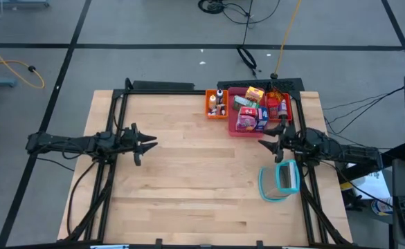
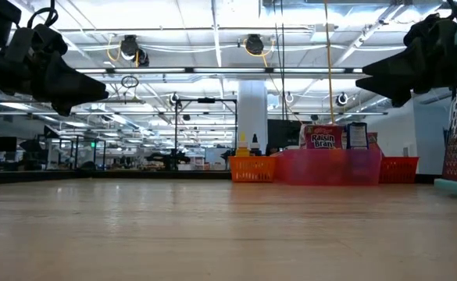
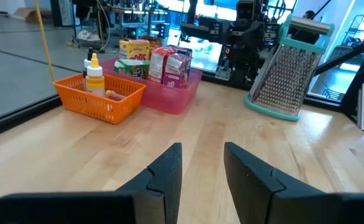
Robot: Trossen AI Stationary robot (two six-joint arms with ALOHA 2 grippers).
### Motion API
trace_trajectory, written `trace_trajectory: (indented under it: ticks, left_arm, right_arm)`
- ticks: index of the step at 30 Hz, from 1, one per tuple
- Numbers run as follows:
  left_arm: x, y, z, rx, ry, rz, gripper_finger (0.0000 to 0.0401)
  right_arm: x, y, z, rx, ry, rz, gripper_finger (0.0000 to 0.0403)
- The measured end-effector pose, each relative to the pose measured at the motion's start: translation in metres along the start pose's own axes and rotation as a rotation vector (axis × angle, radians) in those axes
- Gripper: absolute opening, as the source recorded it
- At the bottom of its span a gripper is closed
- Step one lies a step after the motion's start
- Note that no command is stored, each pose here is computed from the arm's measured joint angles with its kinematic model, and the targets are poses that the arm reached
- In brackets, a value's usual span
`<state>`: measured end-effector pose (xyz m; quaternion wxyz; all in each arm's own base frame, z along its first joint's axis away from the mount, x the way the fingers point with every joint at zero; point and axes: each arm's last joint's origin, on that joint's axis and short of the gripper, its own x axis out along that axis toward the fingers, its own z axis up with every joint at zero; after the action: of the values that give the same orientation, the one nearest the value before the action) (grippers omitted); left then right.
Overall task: Pick & Place Kitchen Items
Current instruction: Return to Home Position
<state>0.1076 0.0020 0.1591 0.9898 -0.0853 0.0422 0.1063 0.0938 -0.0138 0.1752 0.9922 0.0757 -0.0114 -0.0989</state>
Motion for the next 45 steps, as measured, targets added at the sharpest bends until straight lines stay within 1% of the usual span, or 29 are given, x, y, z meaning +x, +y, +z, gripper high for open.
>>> trace_trajectory:
  ticks: [9,45]
  left_arm:
    - [0.0,0.0,0.0001,0.0,-0.001,0.0,0.0118]
    - [0.0,-0.0001,0.0003,0.0,-0.004,-0.001,0.0118]
  right_arm:
    - [-0.0002,0.0026,-0.0001,0.002,0.001,0.027,0.021]
    - [0.0009,0.002,-0.001,-0.001,0.014,0.02,0.021]
